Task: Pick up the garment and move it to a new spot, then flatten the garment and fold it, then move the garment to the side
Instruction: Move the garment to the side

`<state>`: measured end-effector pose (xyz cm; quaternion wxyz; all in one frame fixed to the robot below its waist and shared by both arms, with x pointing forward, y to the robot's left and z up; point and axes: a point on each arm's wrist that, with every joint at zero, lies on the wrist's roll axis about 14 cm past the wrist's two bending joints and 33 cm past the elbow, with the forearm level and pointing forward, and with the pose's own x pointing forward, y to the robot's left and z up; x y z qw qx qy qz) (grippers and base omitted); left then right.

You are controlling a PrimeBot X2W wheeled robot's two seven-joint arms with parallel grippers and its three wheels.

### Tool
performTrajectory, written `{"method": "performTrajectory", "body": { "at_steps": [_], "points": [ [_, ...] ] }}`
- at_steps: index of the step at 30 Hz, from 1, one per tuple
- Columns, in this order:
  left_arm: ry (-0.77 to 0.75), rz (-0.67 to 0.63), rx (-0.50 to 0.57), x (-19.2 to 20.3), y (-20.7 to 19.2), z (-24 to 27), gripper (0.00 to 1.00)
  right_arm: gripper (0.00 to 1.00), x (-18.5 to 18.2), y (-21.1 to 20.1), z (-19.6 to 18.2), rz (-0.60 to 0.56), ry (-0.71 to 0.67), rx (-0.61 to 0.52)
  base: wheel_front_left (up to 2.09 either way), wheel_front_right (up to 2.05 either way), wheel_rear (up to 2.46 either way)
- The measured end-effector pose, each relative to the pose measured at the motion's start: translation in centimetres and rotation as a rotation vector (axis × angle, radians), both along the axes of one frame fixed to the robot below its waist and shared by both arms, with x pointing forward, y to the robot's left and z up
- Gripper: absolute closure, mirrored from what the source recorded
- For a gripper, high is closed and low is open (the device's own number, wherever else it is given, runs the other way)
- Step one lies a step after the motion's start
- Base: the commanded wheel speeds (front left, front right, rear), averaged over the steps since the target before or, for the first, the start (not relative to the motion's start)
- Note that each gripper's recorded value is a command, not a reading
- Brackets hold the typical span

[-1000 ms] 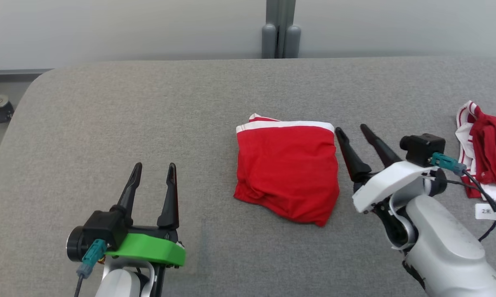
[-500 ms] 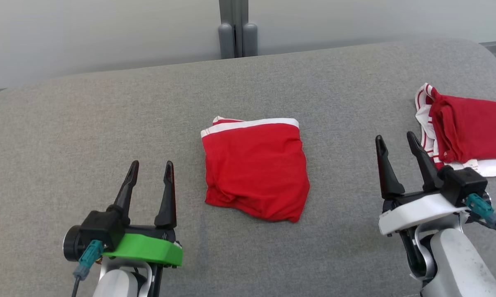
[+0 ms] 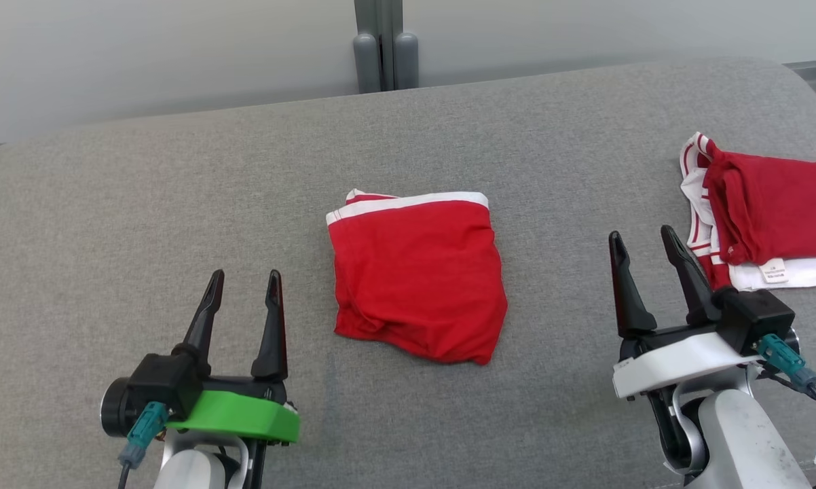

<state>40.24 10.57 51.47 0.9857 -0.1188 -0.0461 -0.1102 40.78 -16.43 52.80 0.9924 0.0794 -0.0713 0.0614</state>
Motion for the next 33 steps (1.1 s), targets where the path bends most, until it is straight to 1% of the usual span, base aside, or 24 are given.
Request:
{"method": "performTrajectory", "body": {
  "at_steps": [4, 8, 10, 16, 20, 25, 27, 32, 33],
  "points": [
    [-0.007, 0.000, -0.003, 0.1, 0.0, 0.2, 0.00, 0.00, 0.3, 1.0, -1.5, 0.029, 0.043, -0.008, 0.00, 0.00, 0.00],
    [-0.004, 0.012, -0.003, 0.3, 0.5, 0.1, 0.00, 0.00, 1.1, 2.8, -4.4, 0.083, 0.144, -0.031, 0.00, 0.00, 0.00],
    [0.004, 0.024, 0.000, 0.3, 0.9, -0.2, 0.00, 0.00, 1.9, 4.3, -5.3, 0.121, 0.185, 0.013, 0.00, 0.00, 0.00],
    [0.014, 0.060, 0.009, 0.1, 2.2, -0.5, 0.00, 0.00, 3.3, 7.6, -8.9, 0.213, 0.322, 0.030, 0.00, 0.00, 0.00],
    [0.034, 0.105, 0.017, -0.3, 3.6, -1.1, 0.00, 0.00, 4.2, 9.6, -11.1, 0.251, 0.430, 0.078, 0.00, 0.00, 0.00],
    [0.046, 0.144, 0.012, -0.7, 4.8, -1.3, 0.00, 0.00, 4.6, 11.3, -13.6, 0.291, 0.545, 0.072, 0.00, 0.00, 0.00],
    [0.052, 0.159, 0.015, -0.9, 5.3, -1.4, 0.00, 0.00, 4.9, 12.0, -14.1, 0.306, 0.569, 0.078, 0.00, 0.00, 0.00],
    [0.062, 0.194, 0.018, -1.2, 6.4, -1.7, 0.00, 0.00, 5.3, 13.5, -14.7, 0.345, 0.586, 0.051, 0.00, 0.00, 0.00],
    [0.064, 0.198, 0.019, -1.2, 6.5, -1.7, 0.00, 0.19, 5.3, 13.6, -14.7, 0.351, 0.583, 0.043, 0.00, 0.00, 0.00]
  ]
}}
